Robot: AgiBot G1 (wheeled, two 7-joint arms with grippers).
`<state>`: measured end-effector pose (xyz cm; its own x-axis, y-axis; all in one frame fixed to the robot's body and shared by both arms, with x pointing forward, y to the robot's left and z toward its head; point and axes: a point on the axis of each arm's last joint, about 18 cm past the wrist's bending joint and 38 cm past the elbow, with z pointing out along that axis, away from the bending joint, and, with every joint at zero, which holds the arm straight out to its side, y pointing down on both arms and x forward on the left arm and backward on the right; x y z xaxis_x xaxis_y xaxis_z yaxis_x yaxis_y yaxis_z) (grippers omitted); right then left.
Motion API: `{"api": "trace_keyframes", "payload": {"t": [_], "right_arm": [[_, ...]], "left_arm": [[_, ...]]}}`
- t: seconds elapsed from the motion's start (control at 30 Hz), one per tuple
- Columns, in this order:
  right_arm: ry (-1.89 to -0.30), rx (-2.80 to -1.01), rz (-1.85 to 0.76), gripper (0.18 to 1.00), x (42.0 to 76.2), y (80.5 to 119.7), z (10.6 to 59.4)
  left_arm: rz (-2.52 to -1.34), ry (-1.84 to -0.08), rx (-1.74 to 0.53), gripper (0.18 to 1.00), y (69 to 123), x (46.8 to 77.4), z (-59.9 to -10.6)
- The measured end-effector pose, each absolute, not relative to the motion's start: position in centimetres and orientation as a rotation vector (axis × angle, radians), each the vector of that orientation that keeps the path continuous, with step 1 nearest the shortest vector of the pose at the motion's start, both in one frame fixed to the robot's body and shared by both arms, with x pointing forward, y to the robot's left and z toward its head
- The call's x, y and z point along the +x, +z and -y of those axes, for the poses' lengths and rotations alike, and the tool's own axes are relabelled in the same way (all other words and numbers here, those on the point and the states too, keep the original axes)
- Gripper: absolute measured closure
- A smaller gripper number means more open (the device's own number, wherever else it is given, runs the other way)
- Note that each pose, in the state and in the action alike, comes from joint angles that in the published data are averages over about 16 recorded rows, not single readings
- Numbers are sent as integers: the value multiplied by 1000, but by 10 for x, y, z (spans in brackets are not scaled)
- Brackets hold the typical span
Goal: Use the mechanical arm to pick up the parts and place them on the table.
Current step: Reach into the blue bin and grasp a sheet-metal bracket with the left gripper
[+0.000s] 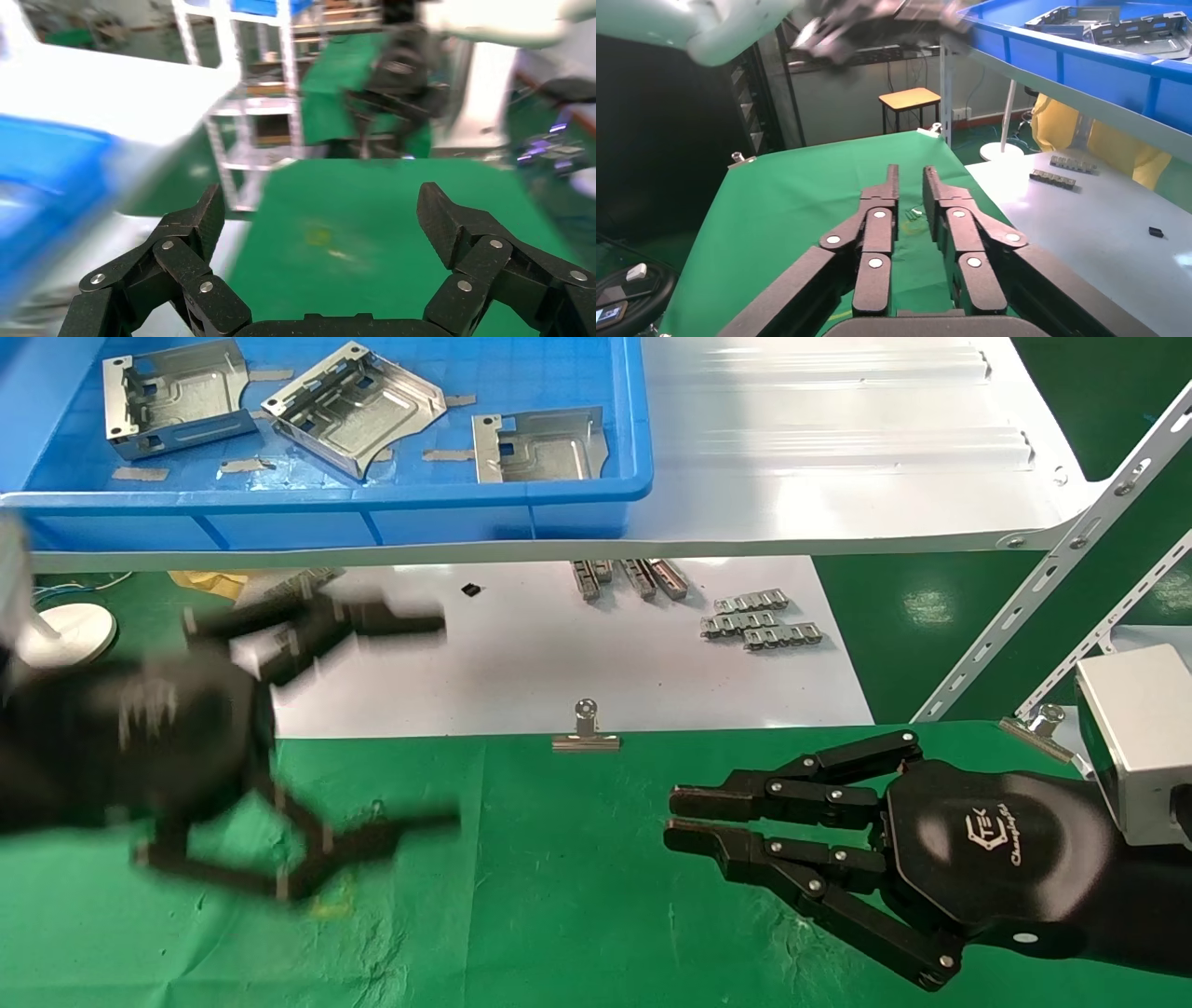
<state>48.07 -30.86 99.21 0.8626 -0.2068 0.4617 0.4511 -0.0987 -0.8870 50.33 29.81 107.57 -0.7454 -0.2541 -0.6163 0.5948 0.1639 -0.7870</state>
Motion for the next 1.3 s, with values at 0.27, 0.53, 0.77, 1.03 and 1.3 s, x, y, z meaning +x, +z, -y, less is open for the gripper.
{"api": "trace_keyframes", "payload": {"t": [0.27, 0.53, 0.77, 1.03, 1.3], "right_arm": [[-558, -1578, 197, 931, 481, 992, 309], [-558, -1578, 197, 981, 481, 992, 309], [-558, -1578, 197, 987, 481, 992, 309], [-558, -1578, 197, 987, 481, 992, 309], [-558, -1578, 197, 988, 481, 992, 309]], "left_arm": [[-1637, -1590, 108, 183, 1164, 566, -308], [-1520, -1511, -196, 183, 1208, 632, -320], [-1488, -1399, -353, 183, 1215, 663, -327], [-1508, -1297, -429, 195, 1213, 676, -332], [-1503, -1244, -476, 252, 1210, 682, -341]]}}
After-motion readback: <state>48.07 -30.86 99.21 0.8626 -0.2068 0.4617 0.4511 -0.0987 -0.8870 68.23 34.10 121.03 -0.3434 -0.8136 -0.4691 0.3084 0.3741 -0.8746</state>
